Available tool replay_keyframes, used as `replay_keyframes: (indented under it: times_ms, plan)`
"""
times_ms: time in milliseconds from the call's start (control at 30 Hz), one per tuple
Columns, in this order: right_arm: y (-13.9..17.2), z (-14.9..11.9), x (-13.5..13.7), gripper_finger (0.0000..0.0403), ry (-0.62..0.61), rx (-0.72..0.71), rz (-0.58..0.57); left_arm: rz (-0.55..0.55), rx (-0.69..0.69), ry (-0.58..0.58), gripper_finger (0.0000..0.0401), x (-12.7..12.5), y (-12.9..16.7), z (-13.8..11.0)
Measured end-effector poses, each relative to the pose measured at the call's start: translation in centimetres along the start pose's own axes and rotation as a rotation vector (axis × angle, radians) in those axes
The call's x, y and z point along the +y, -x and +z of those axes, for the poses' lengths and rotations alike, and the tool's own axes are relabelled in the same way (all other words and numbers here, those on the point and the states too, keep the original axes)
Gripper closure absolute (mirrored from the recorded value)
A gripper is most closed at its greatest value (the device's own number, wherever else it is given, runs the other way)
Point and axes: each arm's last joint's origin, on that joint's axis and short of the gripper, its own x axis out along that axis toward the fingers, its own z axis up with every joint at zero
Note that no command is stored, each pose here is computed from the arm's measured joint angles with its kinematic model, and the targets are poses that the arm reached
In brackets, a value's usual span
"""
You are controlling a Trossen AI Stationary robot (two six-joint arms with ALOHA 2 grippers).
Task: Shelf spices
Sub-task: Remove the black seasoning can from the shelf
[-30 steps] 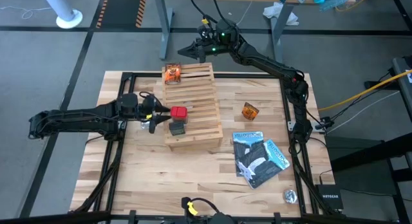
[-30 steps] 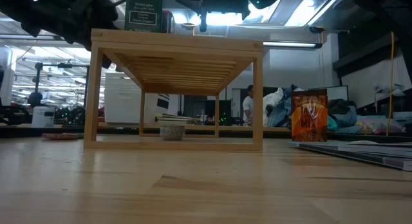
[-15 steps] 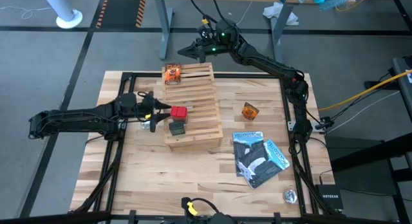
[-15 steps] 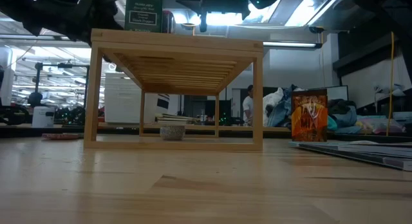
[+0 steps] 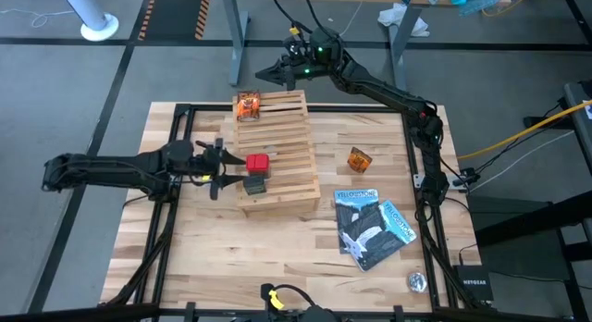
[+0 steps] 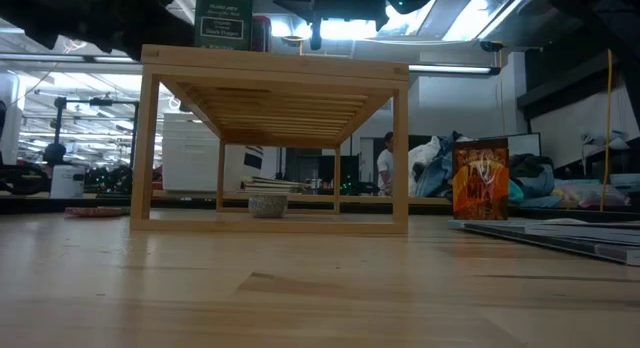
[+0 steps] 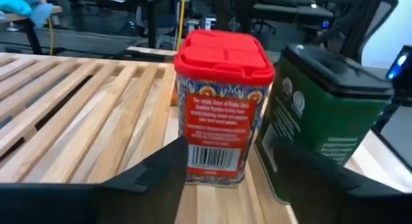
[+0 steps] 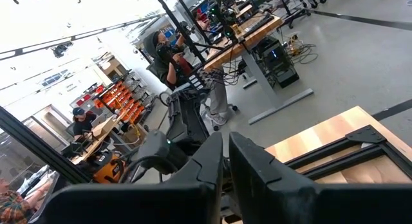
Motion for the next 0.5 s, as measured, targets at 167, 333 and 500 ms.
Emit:
replay_keyframes:
  times_ms: [167, 333, 500]
  plan:
    - [0.0, 0.0, 0.0, 0.037, 0.0, 0.0, 0.0, 0.007, -0.018, 0.011, 0.0128, -0.6, 0.4, 0.2]
    - [0.0, 0.0, 0.0, 0.037, 0.0, 0.0, 0.0, -0.006, -0.024, 0.067, 0.0112, -1.1, 0.9, 0.2]
    - [0.0, 0.0, 0.0, 0.037, 0.0, 0.0, 0.0, -0.021, -0.025, 0.115, 0.0112, -1.7, 1.4, 0.2]
